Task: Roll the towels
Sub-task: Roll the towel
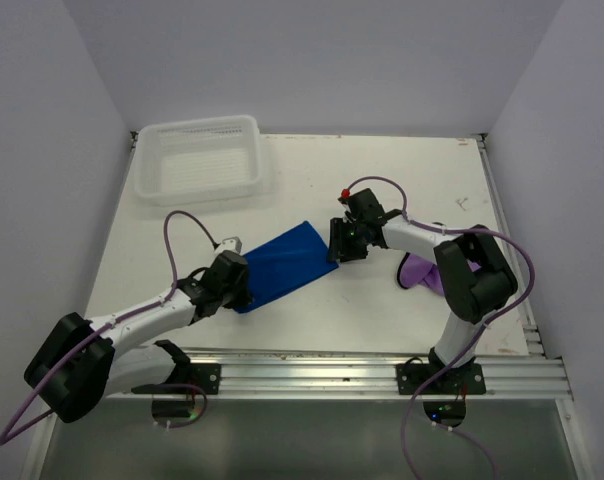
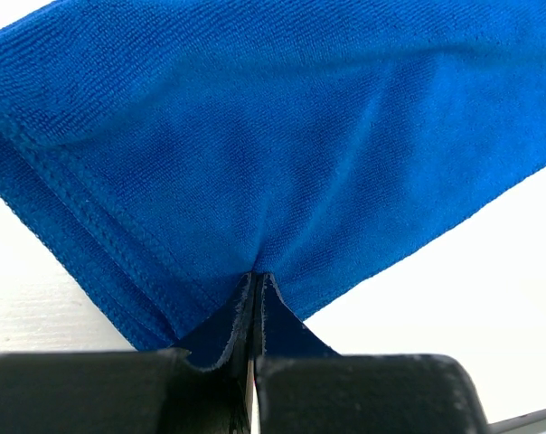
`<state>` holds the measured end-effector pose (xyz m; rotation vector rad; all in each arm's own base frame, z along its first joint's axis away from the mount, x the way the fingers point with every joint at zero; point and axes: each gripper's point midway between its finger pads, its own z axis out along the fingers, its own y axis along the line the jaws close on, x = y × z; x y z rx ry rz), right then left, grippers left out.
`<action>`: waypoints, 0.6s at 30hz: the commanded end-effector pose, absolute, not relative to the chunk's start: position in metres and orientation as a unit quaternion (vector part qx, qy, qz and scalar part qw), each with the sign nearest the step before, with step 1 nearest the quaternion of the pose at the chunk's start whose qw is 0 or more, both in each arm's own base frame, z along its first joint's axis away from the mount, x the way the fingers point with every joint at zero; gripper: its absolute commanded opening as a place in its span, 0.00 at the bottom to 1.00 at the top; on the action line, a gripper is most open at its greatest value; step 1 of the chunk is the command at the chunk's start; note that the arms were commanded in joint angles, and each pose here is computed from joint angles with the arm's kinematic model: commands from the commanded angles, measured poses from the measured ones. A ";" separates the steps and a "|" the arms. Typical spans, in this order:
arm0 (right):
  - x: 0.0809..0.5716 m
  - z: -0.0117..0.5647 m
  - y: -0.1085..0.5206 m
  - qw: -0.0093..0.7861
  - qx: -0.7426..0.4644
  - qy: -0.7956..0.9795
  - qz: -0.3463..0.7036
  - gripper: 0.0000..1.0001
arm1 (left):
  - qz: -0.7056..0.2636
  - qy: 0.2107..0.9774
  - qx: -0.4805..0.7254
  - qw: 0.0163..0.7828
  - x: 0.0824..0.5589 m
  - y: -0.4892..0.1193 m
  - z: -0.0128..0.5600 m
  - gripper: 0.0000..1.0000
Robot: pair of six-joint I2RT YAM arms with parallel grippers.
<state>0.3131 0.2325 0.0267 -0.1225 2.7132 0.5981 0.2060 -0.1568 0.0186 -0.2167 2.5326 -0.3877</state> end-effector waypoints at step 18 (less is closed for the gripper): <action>0.286 -0.003 0.226 0.156 -0.073 0.963 0.209 0.35 | -0.128 0.938 -0.081 0.312 0.211 -0.147 0.043 0.21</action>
